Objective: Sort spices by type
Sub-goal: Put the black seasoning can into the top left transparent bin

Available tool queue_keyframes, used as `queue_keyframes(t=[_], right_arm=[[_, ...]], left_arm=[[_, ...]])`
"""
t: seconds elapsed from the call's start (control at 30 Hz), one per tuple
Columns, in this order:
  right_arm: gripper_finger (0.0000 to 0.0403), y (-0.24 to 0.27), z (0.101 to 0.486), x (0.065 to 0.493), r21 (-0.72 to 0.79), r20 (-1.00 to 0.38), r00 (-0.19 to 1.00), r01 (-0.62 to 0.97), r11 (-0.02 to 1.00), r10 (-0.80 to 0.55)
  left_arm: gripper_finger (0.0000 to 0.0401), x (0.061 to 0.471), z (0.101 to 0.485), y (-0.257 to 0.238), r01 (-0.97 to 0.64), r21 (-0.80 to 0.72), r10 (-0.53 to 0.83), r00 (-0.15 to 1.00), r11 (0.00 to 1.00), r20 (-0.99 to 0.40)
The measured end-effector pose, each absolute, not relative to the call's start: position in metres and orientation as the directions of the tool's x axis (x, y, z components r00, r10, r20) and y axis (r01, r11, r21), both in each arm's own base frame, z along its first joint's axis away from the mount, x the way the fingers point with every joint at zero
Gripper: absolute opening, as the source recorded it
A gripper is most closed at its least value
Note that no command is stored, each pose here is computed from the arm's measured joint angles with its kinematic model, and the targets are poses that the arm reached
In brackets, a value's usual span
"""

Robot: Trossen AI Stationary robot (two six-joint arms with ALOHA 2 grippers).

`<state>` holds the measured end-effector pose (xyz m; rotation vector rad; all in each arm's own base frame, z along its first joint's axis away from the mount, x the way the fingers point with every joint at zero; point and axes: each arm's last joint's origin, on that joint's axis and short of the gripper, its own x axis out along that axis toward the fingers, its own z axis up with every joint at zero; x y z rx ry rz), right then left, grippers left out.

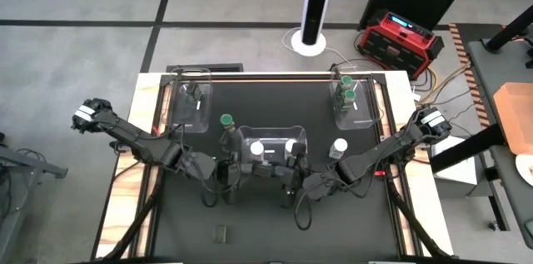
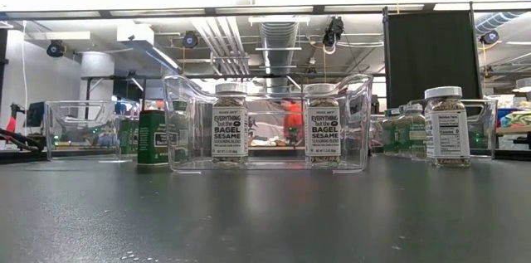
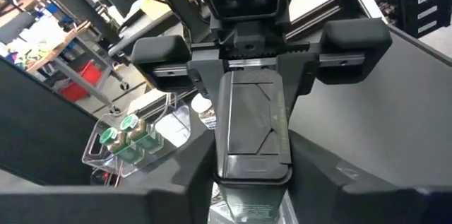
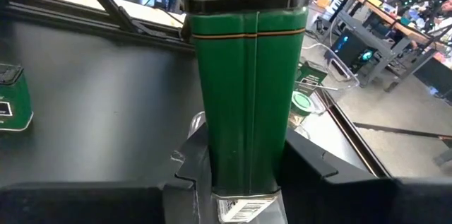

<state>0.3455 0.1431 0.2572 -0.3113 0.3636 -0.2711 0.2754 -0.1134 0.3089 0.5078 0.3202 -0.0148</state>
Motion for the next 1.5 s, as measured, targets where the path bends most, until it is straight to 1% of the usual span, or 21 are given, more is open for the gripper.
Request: queue_keyframes(t=[0.07, 0.23, 0.3, 0.37, 0.47, 0.53, 0.63, 0.7, 0.8, 0.9, 0.97, 1.07, 1.2, 1.37, 1.5], right_arm=[[0.0111, 0.143, 0.257, 0.345, -0.344, -0.305, 0.899, 0.202, 0.917, -0.313], [0.0116, 0.143, 0.257, 0.346, -0.343, -0.303, 0.9, 0.203, 0.917, -0.313], [0.014, 0.143, 0.259, 0.345, -0.328, -0.298, 0.901, 0.213, 0.92, -0.315], [0.0174, 0.142, 0.262, 0.343, -0.316, -0.296, 0.901, 0.219, 0.923, -0.316], [0.0219, 0.142, 0.269, 0.337, -0.306, -0.305, 0.901, 0.213, 0.928, -0.307], [0.0241, 0.139, 0.272, 0.331, -0.291, -0.327, 0.892, 0.219, 0.931, -0.312], [0.0266, 0.134, 0.278, 0.324, -0.258, -0.349, 0.879, 0.244, 0.935, -0.325], [0.0275, 0.132, 0.28, 0.32, -0.243, -0.364, 0.872, 0.251, 0.937, -0.328], [0.0283, 0.132, 0.279, 0.319, -0.228, -0.37, 0.87, 0.254, 0.94, -0.325], [0.0283, 0.132, 0.277, 0.319, -0.23, -0.375, 0.868, 0.254, 0.94, -0.326], [0.028, 0.132, 0.274, 0.319, -0.234, -0.379, 0.865, 0.253, 0.939, -0.328], [0.0272, 0.131, 0.269, 0.318, -0.227, -0.382, 0.863, 0.258, 0.939, -0.33], [0.0264, 0.13, 0.264, 0.317, -0.229, -0.389, 0.859, 0.258, 0.938, -0.332], [0.026, 0.129, 0.258, 0.316, -0.223, -0.399, 0.853, 0.266, 0.938, -0.336], [0.0265, 0.129, 0.258, 0.316, -0.217, -0.394, 0.856, 0.267, 0.939, -0.335]], left_arm=[[0.0114, 0.275, 0.309, -0.113, 0.095, 0.478, 0.065, 0.949, 0.873, -0.308], [0.0114, 0.273, 0.311, -0.112, 0.099, 0.488, 0.078, 0.941, 0.867, -0.33], [0.0115, 0.27, 0.316, -0.11, 0.102, 0.503, 0.101, 0.927, 0.858, -0.361], [0.0118, 0.265, 0.322, -0.106, 0.102, 0.527, 0.144, 0.903, 0.844, -0.405], [0.0119, 0.258, 0.339, -0.096, 0.077, 0.505, 0.187, 0.873, 0.86, -0.451], [0.0119, 0.25, 0.346, -0.086, 0.025, 0.496, 0.261, 0.828, 0.868, -0.497], [0.012, 0.237, 0.351, -0.07, -0.105, 0.503, 0.406, 0.739, 0.858, -0.538], [0.012, 0.226, 0.351, -0.056, -0.248, 0.521, 0.538, 0.654, 0.817, -0.532], [0.0121, 0.207, 0.349, -0.037, -0.521, 0.46, 0.694, 0.518, 0.719, -0.499], [0.0121, 0.183, 0.337, -0.02, -0.736, 0.34, 0.768, 0.372, 0.586, -0.521], [0.0122, 0.168, 0.328, -0.011, -0.825, 0.288, 0.794, 0.278, 0.485, -0.54], [0.0122, 0.153, 0.311, -0.002, -0.891, 0.251, 0.814, 0.191, 0.378, -0.549], [0.0122, 0.145, 0.291, 0.005, -0.925, 0.221, 0.819, 0.14, 0.308, -0.557], [0.0122, 0.132, 0.269, 0.015, -0.965, 0.182, 0.821, 0.053, 0.188, -0.568], [0.0122, 0.125, 0.25, 0.021, -0.983, 0.13, 0.813, 0.029, 0.128, -0.581]])
